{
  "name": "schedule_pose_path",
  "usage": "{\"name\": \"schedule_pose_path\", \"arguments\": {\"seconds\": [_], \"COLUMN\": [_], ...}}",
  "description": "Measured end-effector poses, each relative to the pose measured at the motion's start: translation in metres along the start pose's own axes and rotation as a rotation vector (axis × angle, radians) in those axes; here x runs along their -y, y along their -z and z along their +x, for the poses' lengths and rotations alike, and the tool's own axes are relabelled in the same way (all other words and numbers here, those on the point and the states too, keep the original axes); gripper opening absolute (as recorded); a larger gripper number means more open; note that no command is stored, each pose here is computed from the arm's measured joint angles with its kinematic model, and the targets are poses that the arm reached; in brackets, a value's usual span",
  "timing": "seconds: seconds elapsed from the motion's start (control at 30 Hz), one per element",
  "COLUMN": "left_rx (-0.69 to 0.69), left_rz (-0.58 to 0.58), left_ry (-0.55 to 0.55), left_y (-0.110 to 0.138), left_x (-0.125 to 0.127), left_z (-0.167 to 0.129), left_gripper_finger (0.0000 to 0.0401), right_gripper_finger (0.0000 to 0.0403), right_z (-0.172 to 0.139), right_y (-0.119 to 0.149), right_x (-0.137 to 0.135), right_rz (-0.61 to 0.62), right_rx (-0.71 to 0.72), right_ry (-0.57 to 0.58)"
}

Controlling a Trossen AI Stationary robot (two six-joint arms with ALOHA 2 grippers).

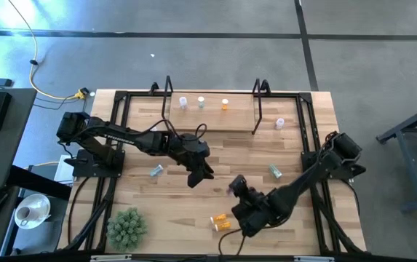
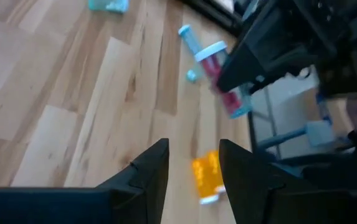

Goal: Pick and place medicine bottles onto shelf by color
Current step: Put the bottom blue pill bottle on the shelf

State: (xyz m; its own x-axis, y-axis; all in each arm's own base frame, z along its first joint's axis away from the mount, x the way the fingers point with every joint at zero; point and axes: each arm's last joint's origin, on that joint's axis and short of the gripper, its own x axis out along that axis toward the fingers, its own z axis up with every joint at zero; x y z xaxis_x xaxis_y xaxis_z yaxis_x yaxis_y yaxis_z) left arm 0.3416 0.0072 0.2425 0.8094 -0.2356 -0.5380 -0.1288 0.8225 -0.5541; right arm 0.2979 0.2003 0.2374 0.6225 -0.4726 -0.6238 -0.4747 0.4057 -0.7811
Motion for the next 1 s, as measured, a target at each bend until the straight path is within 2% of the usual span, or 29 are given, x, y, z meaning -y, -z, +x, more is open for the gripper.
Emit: {"name": "schedule_pose_path", "arguments": {"seconds": [0.2,0.5,0.77,1.0], "left_rx": [0.077,0.108,0.137,0.142], "left_rz": [-0.008,0.047,0.127,0.122], "left_ry": [0.030,-0.007,0.016,0.000], "left_y": [-0.005,-0.001,0.002,0.004], "left_x": [0.007,0.015,0.029,0.028], "left_z": [0.001,0.003,0.006,0.011], "left_gripper_finger": [0.0131,0.0131,0.0131,0.0131], "right_gripper_finger": [0.0079,0.0079,0.0079,0.0079], "right_z": [0.005,0.001,0.000,0.000], "right_y": [0.001,-0.005,-0.006,-0.006], "right_x": [0.009,0.012,0.012,0.013], "right_rz": [-0.164,-0.318,-0.383,-0.406], "right_rx": [-0.060,-0.091,-0.098,-0.101], "right_ry": [0.138,0.239,0.253,0.254]}}
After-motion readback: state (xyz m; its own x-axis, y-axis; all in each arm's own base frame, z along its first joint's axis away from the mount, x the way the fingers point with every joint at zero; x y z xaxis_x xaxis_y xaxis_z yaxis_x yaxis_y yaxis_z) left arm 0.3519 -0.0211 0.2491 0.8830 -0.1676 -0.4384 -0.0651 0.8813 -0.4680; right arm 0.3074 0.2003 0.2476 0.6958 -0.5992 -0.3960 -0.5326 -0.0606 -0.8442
